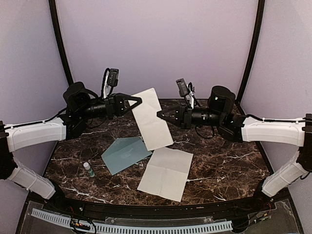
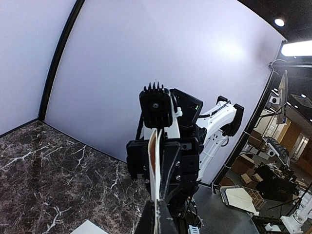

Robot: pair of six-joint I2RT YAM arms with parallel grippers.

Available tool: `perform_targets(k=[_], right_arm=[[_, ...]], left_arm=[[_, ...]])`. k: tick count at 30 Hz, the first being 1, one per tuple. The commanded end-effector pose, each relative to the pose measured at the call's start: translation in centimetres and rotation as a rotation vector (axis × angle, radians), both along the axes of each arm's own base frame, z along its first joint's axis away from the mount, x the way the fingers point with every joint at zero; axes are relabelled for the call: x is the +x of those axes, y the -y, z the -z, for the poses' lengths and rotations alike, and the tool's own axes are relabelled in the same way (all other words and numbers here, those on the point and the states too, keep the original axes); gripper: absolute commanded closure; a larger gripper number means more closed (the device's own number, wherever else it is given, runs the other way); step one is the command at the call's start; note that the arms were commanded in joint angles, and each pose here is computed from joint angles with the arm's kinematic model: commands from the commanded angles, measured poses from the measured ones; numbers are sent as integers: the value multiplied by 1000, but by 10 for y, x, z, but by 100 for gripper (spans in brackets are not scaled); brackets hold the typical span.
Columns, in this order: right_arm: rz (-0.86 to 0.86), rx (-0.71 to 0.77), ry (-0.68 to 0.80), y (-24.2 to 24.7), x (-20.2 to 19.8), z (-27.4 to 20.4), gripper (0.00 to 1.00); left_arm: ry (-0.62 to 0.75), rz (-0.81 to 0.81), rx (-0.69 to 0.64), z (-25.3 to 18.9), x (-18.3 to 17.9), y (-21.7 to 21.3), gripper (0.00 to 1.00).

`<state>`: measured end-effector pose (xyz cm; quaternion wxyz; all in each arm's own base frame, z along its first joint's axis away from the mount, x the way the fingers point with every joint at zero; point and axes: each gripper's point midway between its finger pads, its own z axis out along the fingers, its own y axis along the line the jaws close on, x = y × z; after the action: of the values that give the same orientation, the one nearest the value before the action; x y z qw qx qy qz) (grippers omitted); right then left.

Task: Place the letter into the envelope and seal it
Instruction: Fold the letter.

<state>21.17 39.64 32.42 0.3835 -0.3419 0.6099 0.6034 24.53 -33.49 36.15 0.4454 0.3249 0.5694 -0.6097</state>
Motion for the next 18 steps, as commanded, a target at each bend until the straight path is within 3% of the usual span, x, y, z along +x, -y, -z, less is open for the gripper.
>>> perform_targets(k=[1,2,3,6,12,18], right_arm=[[-5,29,33,4,-8,-13,71],[-10,21,26,5,-9,-10,58],[-16,17,22,5,-10,-8,51],[-29,8,6,8,-15,-1,46],[-12,-6,-28,16,-19,10,69],[-37,-14,-55,16,-24,18,77]], left_arm=[[33,-26,-51,-19,0,-9,100],[28,-30,-55,-21,1,-10,100],[31,-32,-61,-22,2,-11,100],[26,-33,-73,-26,3,-16,100],[25,-40,-82,-29,6,-23,100],[27,-47,-91,-32,7,-27,100]])
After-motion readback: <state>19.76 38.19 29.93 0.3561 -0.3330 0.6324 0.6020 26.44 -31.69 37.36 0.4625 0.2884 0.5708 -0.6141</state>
